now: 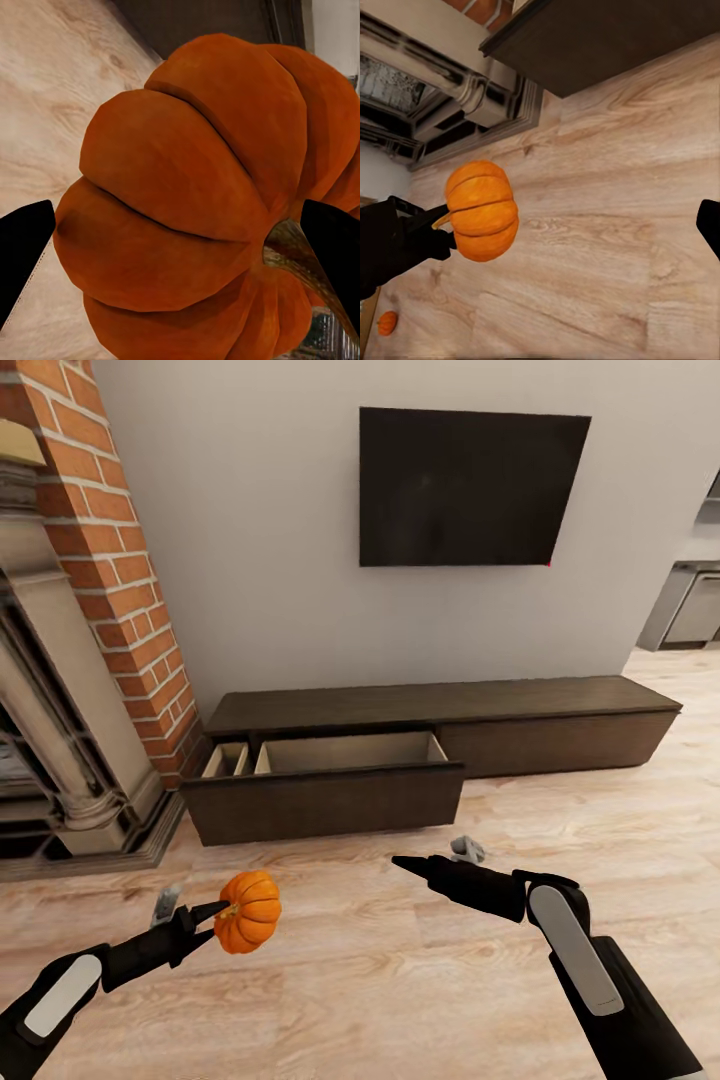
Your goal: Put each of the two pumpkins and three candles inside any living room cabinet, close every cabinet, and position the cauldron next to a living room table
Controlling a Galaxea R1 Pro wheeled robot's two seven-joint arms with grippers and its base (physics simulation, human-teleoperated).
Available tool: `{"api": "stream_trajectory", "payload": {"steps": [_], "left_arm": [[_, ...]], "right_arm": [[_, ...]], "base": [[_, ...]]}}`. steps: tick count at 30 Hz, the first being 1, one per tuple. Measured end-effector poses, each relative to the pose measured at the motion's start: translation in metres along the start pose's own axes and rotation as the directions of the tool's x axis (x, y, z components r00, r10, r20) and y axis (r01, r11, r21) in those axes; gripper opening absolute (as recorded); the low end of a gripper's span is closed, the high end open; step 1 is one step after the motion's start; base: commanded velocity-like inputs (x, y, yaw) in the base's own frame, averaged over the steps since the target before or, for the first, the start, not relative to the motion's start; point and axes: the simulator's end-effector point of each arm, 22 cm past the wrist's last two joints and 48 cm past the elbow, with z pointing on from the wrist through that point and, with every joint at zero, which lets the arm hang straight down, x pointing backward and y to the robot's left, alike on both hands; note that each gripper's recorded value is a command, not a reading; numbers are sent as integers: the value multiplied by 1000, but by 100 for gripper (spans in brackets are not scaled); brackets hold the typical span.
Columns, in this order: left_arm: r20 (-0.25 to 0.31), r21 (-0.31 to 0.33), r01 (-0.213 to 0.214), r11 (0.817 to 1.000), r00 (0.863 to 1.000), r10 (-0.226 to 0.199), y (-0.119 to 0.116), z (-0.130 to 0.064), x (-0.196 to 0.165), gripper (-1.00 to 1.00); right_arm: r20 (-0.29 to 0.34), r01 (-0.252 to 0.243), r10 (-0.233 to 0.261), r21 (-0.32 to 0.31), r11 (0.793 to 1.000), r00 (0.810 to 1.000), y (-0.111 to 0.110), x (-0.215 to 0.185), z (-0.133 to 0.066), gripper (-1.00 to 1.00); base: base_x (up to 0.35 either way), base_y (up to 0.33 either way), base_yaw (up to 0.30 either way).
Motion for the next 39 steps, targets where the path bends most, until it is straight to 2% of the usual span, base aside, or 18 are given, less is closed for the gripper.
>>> {"api": "stream_trajectory", "payload": {"steps": [39], "left_arm": [[4, 3, 6, 1000, 1000, -6, 0, 0, -1, -100]], "right_arm": [[-2, 0, 0, -4, 1000, 1000, 2, 1, 1, 100]], "base": [[0, 0, 275]]}}
